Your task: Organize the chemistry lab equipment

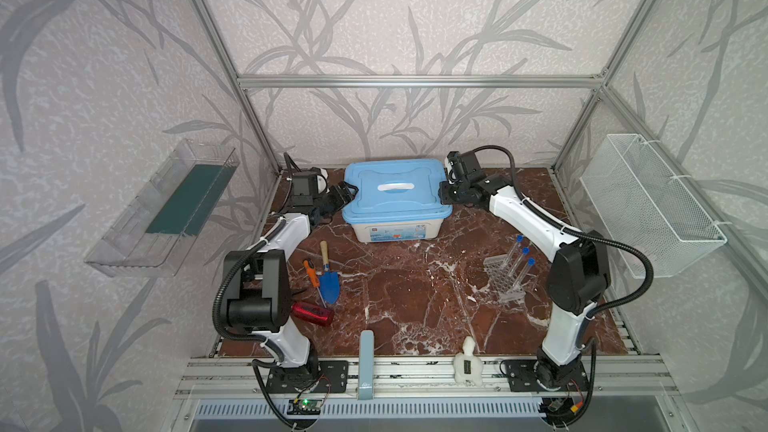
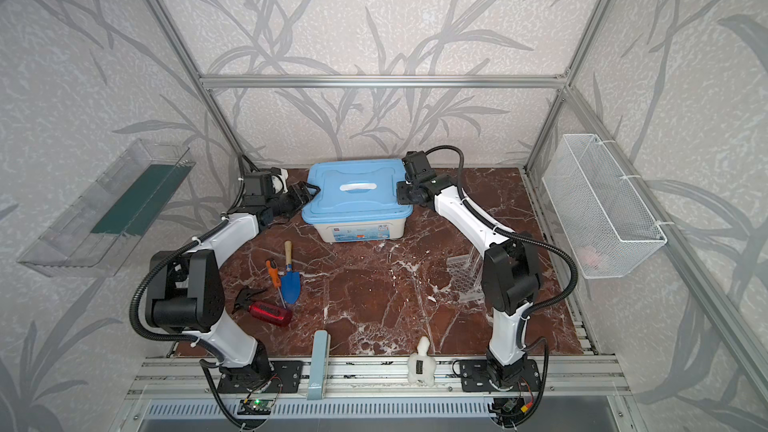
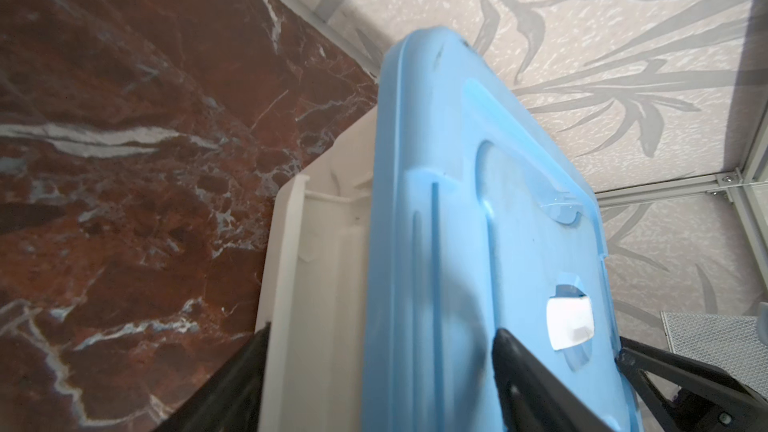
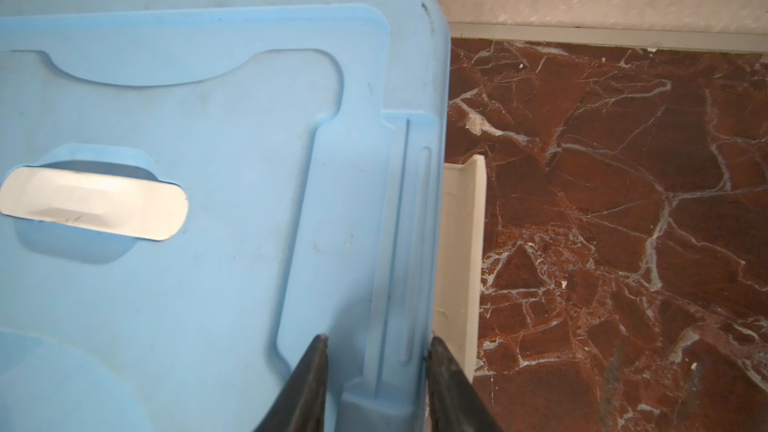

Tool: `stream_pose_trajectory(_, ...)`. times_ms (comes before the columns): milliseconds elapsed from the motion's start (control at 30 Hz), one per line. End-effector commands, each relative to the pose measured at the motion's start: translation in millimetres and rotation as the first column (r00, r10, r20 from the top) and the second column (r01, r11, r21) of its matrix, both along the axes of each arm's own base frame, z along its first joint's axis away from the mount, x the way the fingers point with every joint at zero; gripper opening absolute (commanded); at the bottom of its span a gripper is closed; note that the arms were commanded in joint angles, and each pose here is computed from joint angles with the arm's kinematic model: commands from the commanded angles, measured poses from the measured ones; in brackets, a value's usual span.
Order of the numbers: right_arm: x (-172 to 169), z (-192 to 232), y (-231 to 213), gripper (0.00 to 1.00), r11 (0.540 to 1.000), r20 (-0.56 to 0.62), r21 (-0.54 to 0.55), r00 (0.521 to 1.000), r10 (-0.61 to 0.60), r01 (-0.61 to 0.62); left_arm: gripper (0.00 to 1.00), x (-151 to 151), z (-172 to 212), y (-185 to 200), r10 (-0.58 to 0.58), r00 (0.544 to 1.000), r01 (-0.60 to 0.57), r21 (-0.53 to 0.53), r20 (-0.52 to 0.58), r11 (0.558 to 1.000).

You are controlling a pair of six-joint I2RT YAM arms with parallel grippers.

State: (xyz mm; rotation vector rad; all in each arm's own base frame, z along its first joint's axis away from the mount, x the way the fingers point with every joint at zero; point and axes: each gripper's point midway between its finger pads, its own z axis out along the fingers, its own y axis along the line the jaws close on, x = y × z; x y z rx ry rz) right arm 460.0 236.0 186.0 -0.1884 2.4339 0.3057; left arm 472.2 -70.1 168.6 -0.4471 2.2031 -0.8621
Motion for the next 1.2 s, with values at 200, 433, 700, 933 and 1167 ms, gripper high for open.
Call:
stream_pose_trajectory(200,-59,-92,-22,0.39,0.989,-0.322,-0.138,0.947,0.004,-0.051,0.66,-25,-4,-12,-0.03,0.991,0.072,0.327,-0.131,0.942)
stream_pose_trajectory(433,-61,-92,-23,0.39,0.99,-0.321,-0.131,0.947,0.005,-0.05,0.57,-35,-28,-21,-0.038,0.976,0.139,0.474,-0.216,0.869)
stream_pose_trajectory(700,-52,-69,-19,0.39,0.994,-0.258,-0.099,0.966,0.021,-0.048,0.49,-39,-41,-26,-0.036,0.958,0.177,0.487,-0.286,0.855)
stream_pose_trajectory(933,-34,5,-20,0.69,0.994,-0.091,0.113,0.996,0.019,-0.008,0.48,-35,-38,-23,-0.034,0.962,0.165,0.481,-0.271,0.861)
stream_pose_trajectory(1167,-24,-1,-20,0.99,0.963,-0.115,0.257,0.987,0.108,-0.075,0.48,-33,-43,-24,-0.035,0.963,0.152,0.437,-0.265,0.886)
